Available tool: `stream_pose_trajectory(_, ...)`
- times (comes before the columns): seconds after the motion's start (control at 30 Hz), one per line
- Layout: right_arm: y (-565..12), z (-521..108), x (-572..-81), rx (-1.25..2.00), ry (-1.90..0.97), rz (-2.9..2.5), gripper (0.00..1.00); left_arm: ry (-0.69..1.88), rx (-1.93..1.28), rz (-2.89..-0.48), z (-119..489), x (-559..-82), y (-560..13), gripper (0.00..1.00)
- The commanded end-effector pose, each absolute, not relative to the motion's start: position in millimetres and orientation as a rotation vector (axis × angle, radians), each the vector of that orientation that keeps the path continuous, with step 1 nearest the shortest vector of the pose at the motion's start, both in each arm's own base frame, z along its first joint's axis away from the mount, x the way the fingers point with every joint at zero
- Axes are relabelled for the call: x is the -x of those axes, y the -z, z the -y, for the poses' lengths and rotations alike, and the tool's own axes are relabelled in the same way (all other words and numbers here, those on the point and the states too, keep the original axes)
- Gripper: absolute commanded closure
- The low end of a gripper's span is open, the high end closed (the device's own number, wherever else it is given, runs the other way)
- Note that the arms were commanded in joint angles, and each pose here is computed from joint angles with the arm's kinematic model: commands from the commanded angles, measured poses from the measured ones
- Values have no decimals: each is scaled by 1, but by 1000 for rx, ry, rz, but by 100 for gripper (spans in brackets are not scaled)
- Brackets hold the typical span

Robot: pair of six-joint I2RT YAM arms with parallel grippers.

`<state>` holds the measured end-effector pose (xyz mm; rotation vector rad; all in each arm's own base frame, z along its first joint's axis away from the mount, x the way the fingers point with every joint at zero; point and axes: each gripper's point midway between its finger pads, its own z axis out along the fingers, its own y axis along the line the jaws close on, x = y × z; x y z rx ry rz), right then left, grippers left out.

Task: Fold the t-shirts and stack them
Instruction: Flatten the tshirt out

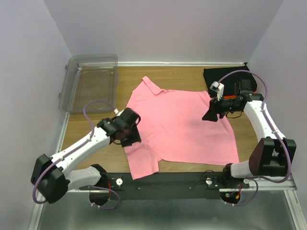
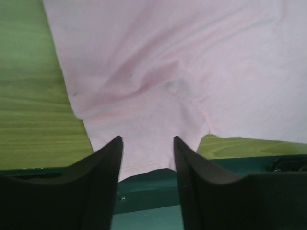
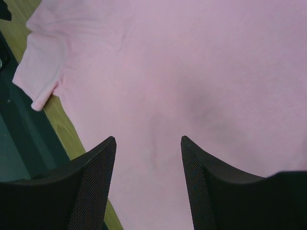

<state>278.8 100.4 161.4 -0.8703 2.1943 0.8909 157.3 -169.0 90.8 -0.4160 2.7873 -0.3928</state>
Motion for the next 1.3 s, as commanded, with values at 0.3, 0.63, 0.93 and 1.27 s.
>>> stream_pose_trajectory(0.3, -126, -55, -318, 520, -610, -2329, 36, 290, 322, -2425, 110, -310, -94, 24)
stream_pose_trajectory(0.63, -105, -43, -320, 455, -642, -2380, 36, 226, 407, -2630, 90, -281, -21, 26)
stream_pose_trajectory(0.93, -107, -25, -323, 381, -620, -2380, 36, 331, 408, -2856, 105, -237, 12, 83)
stream_pose_trajectory(1.27, -119, -10, -330, 343, -565, -2355, 36, 270, 428, -2823, 88, -226, -35, 100)
